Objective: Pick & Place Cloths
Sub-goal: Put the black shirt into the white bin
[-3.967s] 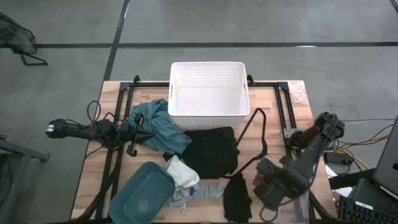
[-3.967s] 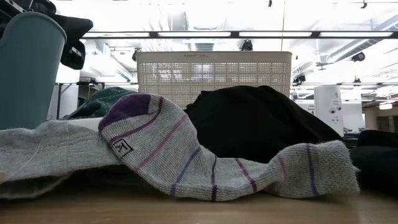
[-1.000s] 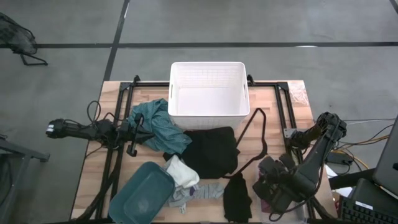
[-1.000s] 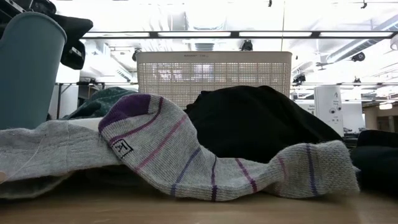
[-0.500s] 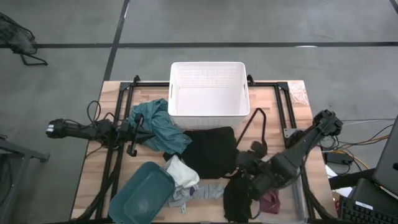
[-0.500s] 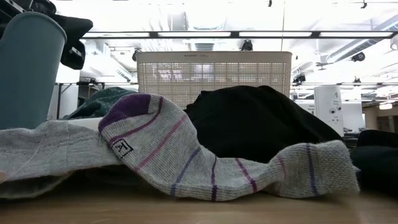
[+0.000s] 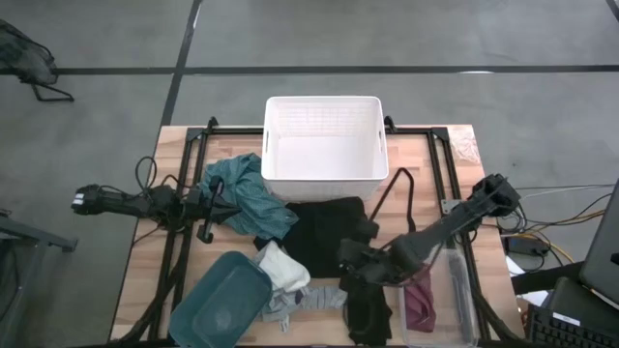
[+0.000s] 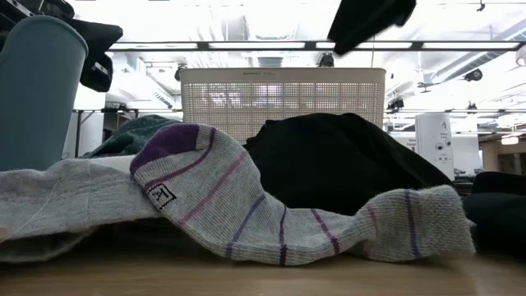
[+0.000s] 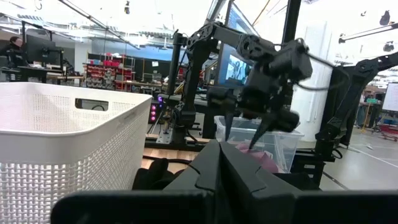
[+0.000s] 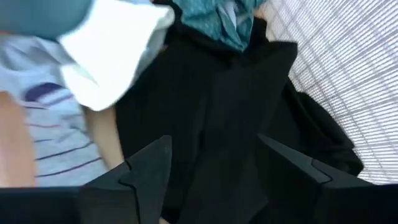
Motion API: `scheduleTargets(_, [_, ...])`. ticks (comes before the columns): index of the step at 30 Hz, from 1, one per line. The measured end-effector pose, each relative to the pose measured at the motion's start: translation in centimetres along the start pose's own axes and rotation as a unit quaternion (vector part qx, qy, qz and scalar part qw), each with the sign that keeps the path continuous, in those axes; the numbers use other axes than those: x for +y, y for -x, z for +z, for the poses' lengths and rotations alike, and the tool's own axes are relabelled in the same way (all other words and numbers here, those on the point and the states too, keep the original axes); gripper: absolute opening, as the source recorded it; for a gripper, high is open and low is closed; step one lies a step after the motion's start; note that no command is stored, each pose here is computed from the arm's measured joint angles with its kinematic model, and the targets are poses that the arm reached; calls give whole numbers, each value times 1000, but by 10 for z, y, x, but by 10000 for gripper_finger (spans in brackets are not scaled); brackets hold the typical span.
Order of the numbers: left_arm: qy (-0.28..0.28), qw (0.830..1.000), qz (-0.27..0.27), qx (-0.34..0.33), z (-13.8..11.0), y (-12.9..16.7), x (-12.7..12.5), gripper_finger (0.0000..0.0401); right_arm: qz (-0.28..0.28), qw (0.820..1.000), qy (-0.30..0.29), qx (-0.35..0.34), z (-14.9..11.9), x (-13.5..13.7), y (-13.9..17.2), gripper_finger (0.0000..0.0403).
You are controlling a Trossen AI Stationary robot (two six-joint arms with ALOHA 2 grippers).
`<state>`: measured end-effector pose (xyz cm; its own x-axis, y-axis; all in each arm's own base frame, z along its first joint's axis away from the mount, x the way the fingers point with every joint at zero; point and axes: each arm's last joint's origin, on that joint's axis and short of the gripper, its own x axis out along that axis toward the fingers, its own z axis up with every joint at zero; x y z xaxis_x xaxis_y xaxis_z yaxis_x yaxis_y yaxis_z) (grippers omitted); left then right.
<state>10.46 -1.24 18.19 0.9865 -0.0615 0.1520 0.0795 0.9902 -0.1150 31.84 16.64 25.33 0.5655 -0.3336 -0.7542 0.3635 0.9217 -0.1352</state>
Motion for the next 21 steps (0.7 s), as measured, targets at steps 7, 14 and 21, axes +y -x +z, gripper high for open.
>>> scheduleTargets(7, [0, 1000, 0, 0, 0, 0, 0, 17, -35, 999, 12, 39, -7, 9, -41, 278])
scheduleTargets(14, [0, 1000, 0, 0, 0, 0, 0, 18, -57, 996, 21, 65, -19, 18, -70, 313])
scheduleTargets(21, [0, 1000, 0, 0, 0, 0, 0, 17, -88, 991, 32, 94, -31, 20, -102, 323])
